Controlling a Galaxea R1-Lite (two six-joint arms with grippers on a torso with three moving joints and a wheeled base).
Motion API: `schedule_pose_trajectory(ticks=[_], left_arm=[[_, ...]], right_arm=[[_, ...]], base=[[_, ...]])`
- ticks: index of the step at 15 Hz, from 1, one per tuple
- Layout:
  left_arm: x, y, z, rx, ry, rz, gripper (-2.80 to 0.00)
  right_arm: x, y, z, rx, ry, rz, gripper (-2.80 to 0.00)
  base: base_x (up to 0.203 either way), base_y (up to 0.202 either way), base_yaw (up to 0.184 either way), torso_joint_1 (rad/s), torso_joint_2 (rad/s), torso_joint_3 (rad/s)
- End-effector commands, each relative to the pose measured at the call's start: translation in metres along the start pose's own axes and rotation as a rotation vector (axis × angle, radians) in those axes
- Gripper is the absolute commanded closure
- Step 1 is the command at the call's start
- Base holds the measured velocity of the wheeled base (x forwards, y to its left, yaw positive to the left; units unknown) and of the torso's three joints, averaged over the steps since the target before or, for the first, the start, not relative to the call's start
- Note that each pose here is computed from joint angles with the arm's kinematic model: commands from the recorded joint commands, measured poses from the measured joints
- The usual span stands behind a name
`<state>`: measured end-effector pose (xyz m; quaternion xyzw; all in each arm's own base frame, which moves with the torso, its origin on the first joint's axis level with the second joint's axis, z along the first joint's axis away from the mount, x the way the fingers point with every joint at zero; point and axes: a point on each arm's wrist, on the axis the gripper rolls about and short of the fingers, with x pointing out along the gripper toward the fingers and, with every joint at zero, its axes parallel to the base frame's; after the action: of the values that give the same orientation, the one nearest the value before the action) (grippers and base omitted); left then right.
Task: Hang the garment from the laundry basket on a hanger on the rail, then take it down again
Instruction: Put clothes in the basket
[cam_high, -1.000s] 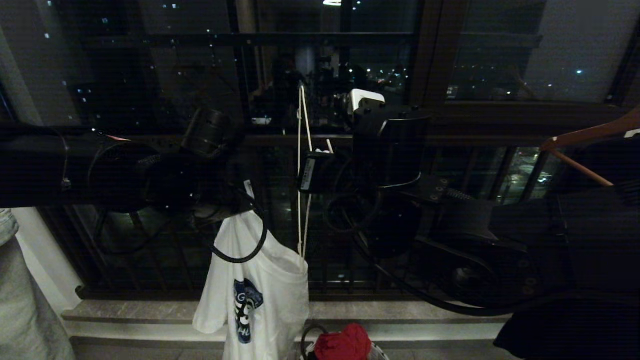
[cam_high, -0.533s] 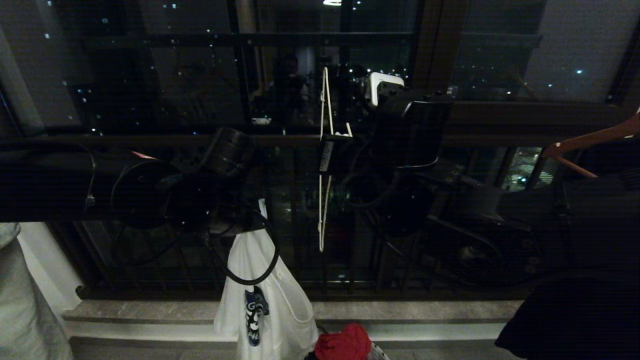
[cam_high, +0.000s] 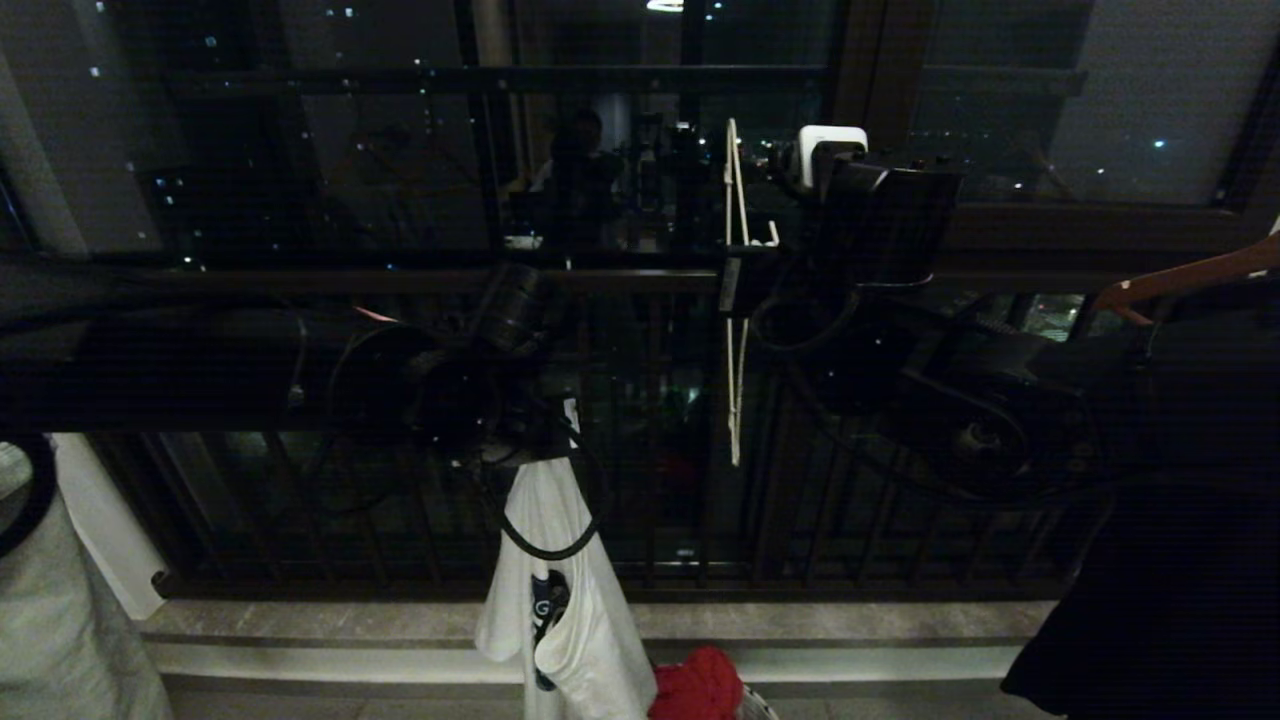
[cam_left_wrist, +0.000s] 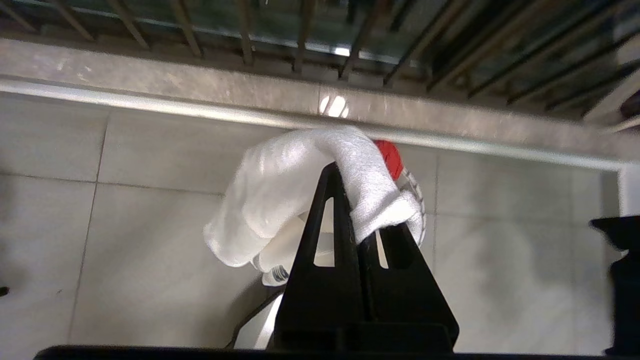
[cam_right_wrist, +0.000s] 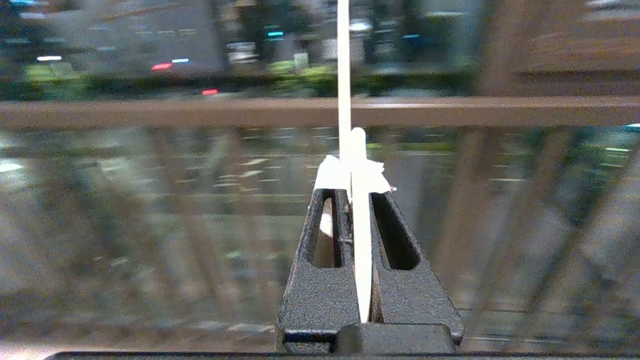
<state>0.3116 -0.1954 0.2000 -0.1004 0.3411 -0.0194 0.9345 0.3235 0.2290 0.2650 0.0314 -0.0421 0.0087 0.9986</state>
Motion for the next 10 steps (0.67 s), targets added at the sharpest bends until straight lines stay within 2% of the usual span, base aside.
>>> schedule_pose_trajectory(ticks=[1,6,10], left_arm=[[0.043,-0.021,-0.022,0.05,0.076,0.021,0.0],[0.099,-0.063,-0.056,0.117,0.156,-0.025,0.0],[0.119,-0.085,-0.058,0.143,0.169,-0.038,0.0]], right_arm=[[0.011,-0.018,0.003,-0.016,-0.01,-0.049,0.0],[0.009,-0.022,0.008,-0.018,-0.017,-0.034,0.0],[0.008,-0.022,0.008,-0.019,-0.015,-0.033,0.0]], base=[[0.0,0.0,0.0,0.0,0.0,0.0],[0.0,0.0,0.0,0.0,0.0,0.0],[0.0,0.0,0.0,0.0,0.0,0.0]])
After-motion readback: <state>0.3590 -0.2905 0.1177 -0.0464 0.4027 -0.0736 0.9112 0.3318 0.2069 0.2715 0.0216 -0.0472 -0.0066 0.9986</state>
